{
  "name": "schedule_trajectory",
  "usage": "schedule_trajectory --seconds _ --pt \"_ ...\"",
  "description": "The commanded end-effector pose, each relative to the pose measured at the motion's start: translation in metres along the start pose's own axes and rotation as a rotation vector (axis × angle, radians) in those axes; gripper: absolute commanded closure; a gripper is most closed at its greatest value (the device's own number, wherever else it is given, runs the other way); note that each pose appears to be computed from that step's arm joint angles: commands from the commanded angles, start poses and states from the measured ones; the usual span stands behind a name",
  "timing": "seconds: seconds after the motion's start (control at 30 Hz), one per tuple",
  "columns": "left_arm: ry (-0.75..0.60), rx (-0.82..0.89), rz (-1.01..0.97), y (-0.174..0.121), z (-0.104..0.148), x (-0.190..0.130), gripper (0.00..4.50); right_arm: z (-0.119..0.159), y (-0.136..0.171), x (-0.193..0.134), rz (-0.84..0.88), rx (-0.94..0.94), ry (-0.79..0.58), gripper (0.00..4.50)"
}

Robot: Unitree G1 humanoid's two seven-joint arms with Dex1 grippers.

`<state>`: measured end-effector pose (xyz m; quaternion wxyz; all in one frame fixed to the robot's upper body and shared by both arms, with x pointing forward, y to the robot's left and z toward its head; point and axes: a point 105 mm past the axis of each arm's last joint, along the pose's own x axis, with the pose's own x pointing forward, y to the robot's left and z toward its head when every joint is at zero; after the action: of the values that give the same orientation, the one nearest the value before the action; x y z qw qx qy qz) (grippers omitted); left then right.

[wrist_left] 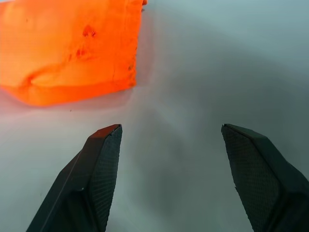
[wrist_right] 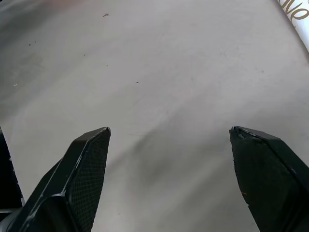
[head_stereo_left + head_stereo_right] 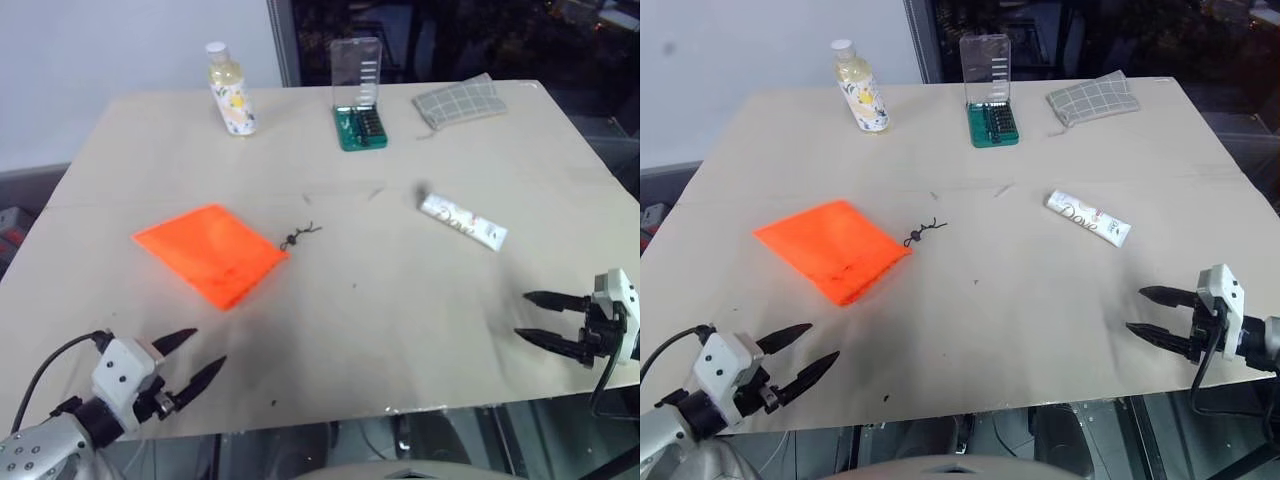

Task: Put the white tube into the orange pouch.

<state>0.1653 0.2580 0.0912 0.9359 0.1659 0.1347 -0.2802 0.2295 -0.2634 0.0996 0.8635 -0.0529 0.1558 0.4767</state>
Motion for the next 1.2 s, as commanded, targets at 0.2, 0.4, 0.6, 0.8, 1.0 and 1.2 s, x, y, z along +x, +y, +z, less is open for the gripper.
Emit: schedule_trajectory --seconds 0.2,0.4,0.6,0.8,1.0,1.2 --pt "-0.055 0.02 0.026 -0.005 0.02 0.006 1.1 0.007 0.003 0.004 0.016 -0.026 -0.014 0.52" --pt "-0.038 0.209 0.201 0.006 0.035 0.027 1.1 0.007 0.005 0.01 0.025 -0.021 -0.022 0.52" --pt "0.009 0.534 0.357 0.017 0.045 0.05 1.1 0.006 0.007 0.017 0.031 -0.015 -0.031 0.52" --pt "0.005 0.68 0.374 0.01 0.047 0.073 1.1 0.007 0.008 0.019 0.023 -0.014 -0.039 0.52" --pt "0.016 0.729 0.408 0.01 0.045 0.092 1.1 0.012 0.016 0.024 0.049 -0.014 -0.058 0.52" --pt "0.007 0.731 0.475 0.021 0.05 0.097 1.1 0.021 0.011 0.028 0.005 -0.043 -0.095 0.52"
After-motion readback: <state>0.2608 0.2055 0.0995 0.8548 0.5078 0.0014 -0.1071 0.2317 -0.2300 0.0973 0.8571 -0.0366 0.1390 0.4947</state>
